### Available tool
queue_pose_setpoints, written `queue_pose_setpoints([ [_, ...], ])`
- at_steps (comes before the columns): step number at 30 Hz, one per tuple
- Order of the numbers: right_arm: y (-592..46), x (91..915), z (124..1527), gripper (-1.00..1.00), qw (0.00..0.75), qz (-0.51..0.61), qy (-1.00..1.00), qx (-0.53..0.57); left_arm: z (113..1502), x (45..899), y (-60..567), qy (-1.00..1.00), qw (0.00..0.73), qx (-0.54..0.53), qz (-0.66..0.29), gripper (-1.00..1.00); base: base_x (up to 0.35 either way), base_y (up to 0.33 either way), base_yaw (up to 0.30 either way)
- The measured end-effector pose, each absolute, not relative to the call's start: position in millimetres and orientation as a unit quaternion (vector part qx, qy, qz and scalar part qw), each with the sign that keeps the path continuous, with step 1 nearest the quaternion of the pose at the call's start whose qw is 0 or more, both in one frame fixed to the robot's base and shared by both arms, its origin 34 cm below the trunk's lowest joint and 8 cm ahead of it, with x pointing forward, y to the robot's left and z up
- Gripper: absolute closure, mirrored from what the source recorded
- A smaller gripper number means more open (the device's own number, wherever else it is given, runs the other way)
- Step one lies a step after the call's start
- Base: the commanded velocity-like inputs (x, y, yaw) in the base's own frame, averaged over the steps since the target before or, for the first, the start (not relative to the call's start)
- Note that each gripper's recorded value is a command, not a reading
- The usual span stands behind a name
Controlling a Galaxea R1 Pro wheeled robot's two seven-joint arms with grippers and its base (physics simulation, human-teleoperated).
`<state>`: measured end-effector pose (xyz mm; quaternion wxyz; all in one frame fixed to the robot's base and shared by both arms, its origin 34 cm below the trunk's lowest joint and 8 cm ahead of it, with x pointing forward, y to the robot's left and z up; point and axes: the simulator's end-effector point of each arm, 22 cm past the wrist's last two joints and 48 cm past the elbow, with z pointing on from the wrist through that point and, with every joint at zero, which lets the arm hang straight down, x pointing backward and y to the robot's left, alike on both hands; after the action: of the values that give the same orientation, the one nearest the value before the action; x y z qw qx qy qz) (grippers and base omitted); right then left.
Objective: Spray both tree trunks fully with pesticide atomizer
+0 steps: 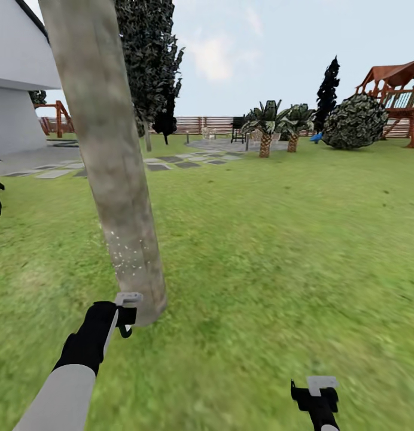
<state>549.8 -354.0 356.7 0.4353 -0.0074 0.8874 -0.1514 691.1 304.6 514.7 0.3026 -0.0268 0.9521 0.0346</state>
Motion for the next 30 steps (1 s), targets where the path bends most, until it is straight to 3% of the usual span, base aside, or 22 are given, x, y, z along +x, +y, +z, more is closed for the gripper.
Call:
queue_pose_setpoints([
  [5,-354.0,550.0,356.9,-1.00,0.435,-0.151,0.887,-0.007,514.6,691.1,304.0,0.952,0.302,-0.026,0.034,1.00,0.111,-0.311,0.255],
  [19,-354.1,550.1,357.0,-1.00,0.436,-0.152,0.887,-0.007,512.2,689.9,302.5,0.953,0.300,-0.026,0.033,1.00,0.118,-0.311,0.023],
  [30,-354.0,550.1,356.9,-1.00,0.435,-0.151,0.887,-0.007,512.1,689.9,301.5,0.953,0.300,-0.026,0.032,1.00,0.118,-0.311,0.249],
])
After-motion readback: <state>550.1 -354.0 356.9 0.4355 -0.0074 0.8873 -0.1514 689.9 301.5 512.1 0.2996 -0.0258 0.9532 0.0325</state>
